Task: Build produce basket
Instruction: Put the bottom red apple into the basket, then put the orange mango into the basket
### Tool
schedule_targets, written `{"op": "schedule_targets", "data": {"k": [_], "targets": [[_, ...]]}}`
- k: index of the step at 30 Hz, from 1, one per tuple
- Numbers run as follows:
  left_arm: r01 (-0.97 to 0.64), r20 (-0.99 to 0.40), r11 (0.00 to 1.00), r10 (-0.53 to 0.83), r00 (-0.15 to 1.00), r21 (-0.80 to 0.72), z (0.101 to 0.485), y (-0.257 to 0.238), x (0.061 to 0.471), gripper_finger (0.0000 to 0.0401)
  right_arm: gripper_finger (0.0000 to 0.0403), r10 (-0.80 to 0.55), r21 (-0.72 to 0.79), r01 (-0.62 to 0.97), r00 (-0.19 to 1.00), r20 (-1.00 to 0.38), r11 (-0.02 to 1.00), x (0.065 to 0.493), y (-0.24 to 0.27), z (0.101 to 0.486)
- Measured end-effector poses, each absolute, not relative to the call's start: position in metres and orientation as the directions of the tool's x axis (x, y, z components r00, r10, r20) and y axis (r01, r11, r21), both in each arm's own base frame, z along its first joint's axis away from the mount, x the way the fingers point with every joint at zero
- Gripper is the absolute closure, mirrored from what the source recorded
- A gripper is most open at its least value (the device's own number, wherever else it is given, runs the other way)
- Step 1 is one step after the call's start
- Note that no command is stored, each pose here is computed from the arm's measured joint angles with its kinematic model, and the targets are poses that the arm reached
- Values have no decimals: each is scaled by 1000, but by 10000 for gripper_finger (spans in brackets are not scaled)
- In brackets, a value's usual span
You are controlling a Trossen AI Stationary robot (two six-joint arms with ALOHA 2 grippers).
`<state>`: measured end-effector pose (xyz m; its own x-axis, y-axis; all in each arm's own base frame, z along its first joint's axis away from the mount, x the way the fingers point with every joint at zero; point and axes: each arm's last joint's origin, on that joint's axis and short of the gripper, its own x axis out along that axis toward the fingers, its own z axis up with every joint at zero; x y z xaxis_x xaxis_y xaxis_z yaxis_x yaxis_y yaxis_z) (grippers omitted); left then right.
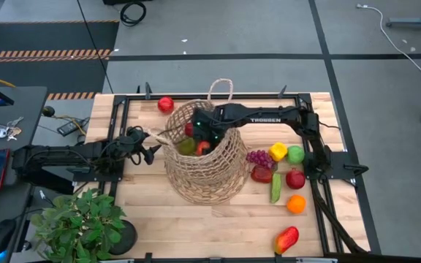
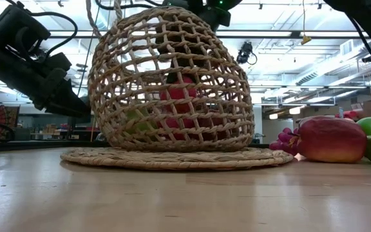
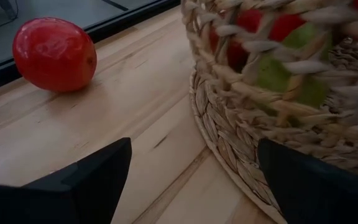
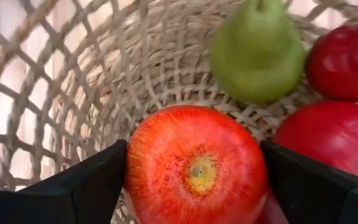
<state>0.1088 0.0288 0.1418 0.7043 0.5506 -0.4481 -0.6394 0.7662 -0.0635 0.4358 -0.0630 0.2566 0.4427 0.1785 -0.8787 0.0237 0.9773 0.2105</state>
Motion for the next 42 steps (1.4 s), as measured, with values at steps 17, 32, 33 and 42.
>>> {"op": "schedule_targets", "data": {"k": [17,32,33,42], "targets": [[-639,-448,766,551,704,-64,142,29,109,44,6,110,147,41,471,-875,988,440,-58,256],[-639,-448,766,551,704,-64,142,29,109,44,9,-26,30,78,631,-775,996,448,-60,325],[-639,-448,766,550,705,-64,142,29,109,44,9,-67,-3,100,644,-762,995,448,-59,332],[-639,-448,766,550,705,-64,142,29,109,44,9,-362,-207,303,667,-651,930,440,-48,383]]}}
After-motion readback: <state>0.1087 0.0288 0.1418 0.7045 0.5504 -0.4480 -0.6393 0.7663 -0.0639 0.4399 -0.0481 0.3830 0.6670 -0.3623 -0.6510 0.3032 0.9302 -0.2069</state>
